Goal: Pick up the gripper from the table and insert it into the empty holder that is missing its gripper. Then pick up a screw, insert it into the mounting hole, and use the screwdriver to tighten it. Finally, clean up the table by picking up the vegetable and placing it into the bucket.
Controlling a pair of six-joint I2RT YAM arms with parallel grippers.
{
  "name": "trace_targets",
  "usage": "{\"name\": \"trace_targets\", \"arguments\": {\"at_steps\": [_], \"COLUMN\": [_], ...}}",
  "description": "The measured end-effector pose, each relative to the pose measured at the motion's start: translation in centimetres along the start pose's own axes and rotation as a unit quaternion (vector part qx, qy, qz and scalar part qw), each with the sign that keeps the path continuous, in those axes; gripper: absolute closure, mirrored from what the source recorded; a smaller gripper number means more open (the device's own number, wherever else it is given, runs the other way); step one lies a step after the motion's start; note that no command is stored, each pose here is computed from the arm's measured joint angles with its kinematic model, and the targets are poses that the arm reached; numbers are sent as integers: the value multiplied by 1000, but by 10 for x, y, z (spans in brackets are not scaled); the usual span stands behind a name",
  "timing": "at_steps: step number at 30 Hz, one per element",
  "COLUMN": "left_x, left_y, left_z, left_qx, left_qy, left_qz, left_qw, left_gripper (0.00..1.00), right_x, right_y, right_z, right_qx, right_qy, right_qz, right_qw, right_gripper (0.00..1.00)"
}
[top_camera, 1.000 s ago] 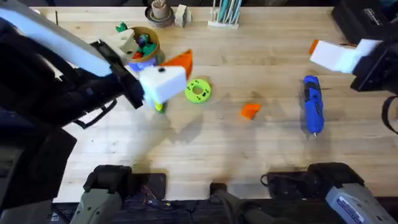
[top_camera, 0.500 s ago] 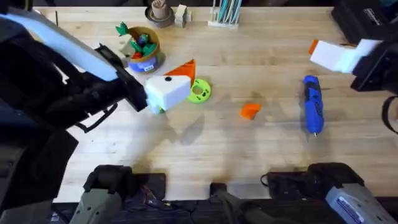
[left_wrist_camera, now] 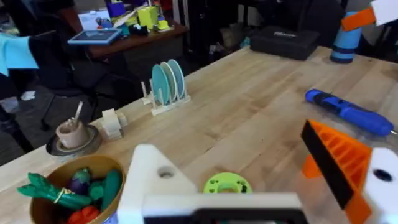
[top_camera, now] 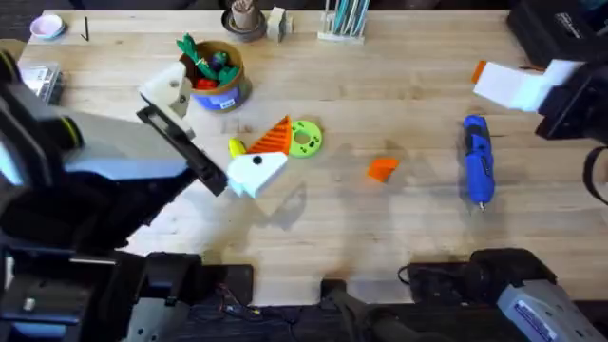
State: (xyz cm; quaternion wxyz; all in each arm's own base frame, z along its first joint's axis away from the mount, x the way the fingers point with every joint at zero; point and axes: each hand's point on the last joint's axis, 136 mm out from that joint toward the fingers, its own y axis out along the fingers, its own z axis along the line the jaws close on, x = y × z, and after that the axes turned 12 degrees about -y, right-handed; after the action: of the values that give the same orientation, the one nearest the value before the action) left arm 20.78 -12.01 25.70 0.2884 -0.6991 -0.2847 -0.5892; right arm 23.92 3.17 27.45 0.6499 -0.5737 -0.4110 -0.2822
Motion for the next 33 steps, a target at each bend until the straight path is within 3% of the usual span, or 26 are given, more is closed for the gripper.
{"name": "trace_targets", "arguments": {"at_steps": [6,20,26,30,33], "left_x": [-24,-47,-60,-88,-90], "left_y": [-7,-5,-2,0,1], "left_z": [7,25,29,32,27], "left_qx": [29,62,66,67,52], "left_qy": [14,61,38,-8,-15], "left_qz": [-18,-91,-78,-26,-20], "left_qw": [999,992,994,997,998], "left_gripper": [7,7,9,8,8], "right_x": [0,0,0,0,0], "right_y": [0,0,0,0,0], "right_z": [0,0,0,0,0], "right_qx": [0,0,0,0,0], "right_qy": [0,0,0,0,0], "right_qz": [0,0,0,0,0], "right_qw": [1000,1000,1000,1000,1000], "right_gripper": [216,217,217,216,216]}}
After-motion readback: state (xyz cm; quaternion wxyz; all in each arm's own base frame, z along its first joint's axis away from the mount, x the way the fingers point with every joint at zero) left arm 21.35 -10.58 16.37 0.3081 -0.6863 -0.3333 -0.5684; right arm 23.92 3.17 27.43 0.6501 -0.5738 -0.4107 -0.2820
